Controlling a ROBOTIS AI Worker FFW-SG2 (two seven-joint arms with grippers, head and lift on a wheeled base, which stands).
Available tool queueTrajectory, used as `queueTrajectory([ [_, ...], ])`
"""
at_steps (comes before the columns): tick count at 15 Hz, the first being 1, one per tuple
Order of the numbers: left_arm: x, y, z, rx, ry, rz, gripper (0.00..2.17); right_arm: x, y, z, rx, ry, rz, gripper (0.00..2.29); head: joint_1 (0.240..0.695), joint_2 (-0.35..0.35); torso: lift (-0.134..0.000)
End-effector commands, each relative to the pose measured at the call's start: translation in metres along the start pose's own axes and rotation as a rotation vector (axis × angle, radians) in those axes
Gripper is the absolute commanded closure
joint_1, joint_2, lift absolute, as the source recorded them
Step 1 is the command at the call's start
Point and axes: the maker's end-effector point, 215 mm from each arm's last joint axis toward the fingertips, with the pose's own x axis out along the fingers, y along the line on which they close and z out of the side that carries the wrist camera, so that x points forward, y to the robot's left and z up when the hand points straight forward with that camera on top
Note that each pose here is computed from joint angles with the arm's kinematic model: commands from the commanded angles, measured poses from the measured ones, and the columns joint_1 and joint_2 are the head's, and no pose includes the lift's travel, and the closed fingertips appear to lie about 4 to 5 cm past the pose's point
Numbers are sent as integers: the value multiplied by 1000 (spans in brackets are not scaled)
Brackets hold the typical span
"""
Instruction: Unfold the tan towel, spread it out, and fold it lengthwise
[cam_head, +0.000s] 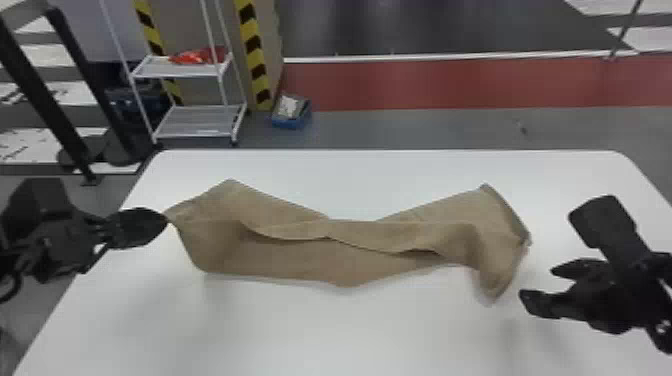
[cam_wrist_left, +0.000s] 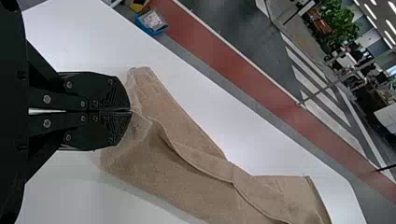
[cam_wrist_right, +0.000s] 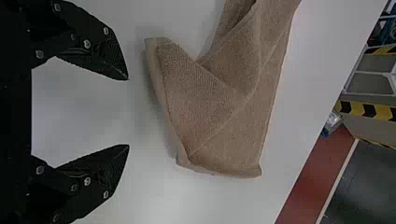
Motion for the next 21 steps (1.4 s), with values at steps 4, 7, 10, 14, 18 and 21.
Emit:
queueTrajectory([
  [4,-2,-7,-1,-1,-1,-9,1413,9,45,30,-19,-32,44,427,695,146,-123],
  [7,-2,-7,0,-3,-5,-9,1413,29,62,39,-62,-7,50,427,695,177,-123],
  [10,-3,-6,0,-4,-5,-8,1413,44,71,41,-103,30,45,427,695,203,-123],
  [14,-3,-5,-4,-5,-2,-7,1413,46,61,34,-96,59,20,441,695,214,-123],
  [18,-3,-2,-4,-9,-3,-2,1413,45,57,32,-101,61,9,728,695,207,-123],
  [21,-3,-3,-4,0,-6,-5,1413,44,49,28,-101,71,-9,1210,695,201,-123],
])
